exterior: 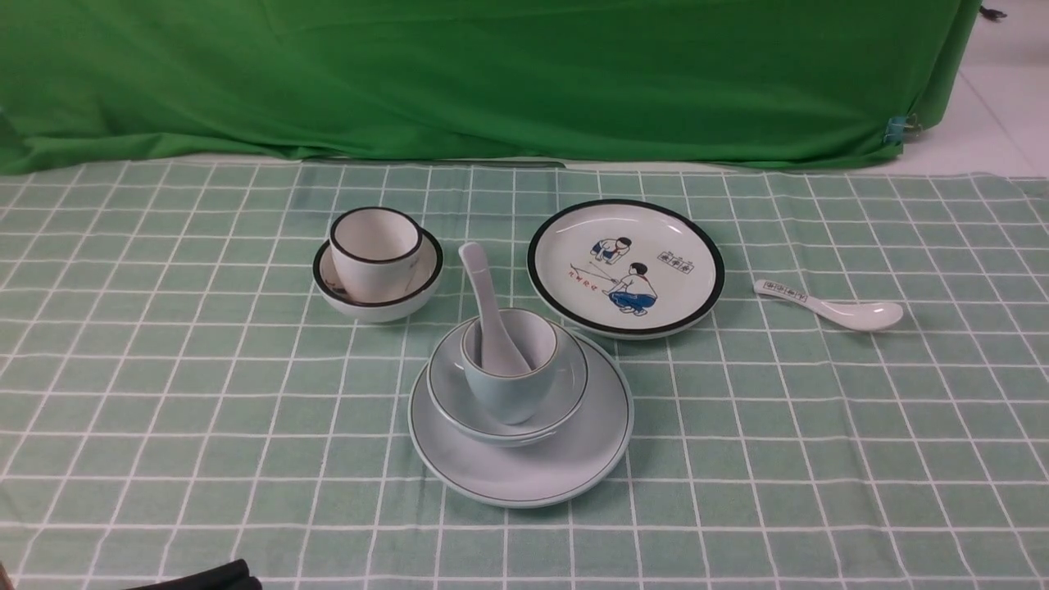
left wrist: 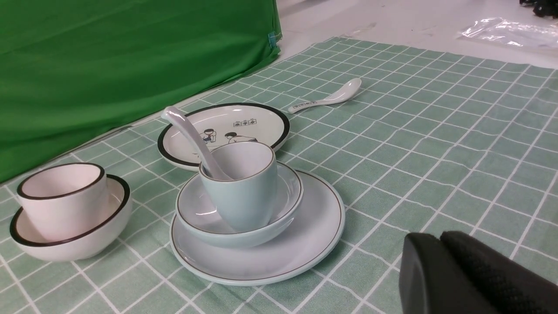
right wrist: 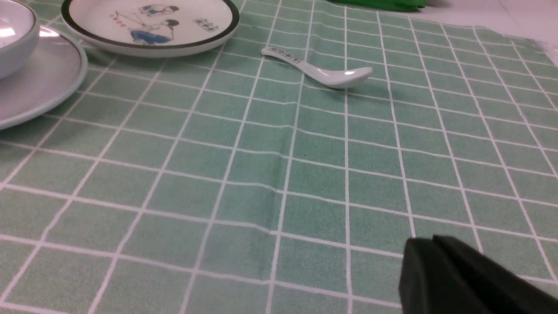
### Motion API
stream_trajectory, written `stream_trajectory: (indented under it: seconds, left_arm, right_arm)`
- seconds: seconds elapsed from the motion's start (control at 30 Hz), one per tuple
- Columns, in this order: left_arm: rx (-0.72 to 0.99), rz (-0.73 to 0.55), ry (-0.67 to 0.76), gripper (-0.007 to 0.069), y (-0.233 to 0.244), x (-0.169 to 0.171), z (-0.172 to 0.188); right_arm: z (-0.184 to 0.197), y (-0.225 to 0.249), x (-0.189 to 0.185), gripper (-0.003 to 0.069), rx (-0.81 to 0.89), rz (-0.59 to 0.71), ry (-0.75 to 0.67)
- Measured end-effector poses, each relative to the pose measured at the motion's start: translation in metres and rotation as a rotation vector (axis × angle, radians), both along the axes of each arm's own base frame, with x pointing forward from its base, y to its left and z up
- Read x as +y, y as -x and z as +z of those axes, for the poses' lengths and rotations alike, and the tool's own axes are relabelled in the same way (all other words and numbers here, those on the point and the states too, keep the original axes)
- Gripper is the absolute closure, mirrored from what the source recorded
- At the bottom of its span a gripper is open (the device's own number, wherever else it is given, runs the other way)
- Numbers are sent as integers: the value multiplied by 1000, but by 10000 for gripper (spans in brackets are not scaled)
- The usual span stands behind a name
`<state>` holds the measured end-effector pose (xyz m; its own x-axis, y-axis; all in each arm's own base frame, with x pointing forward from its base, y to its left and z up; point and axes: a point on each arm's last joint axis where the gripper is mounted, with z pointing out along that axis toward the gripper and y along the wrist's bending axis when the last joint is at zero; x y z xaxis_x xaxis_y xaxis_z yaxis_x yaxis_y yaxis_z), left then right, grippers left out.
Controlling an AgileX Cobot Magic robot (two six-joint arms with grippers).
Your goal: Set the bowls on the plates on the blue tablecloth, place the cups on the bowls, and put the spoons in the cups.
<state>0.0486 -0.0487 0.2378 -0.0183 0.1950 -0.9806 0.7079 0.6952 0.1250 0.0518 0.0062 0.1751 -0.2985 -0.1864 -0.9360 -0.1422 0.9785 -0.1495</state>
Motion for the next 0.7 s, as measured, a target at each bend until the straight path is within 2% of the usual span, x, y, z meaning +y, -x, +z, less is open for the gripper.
stream_trajectory:
  seconds: [0.6,0.7]
  left_arm:
    - [-5,1,-1,613,0,0,0]
    - [-46,41,15,613,-2,3,-1]
  right_arm:
    - [0,0,0,589,0,0,0]
    - [0,0,0,578,0,0,0]
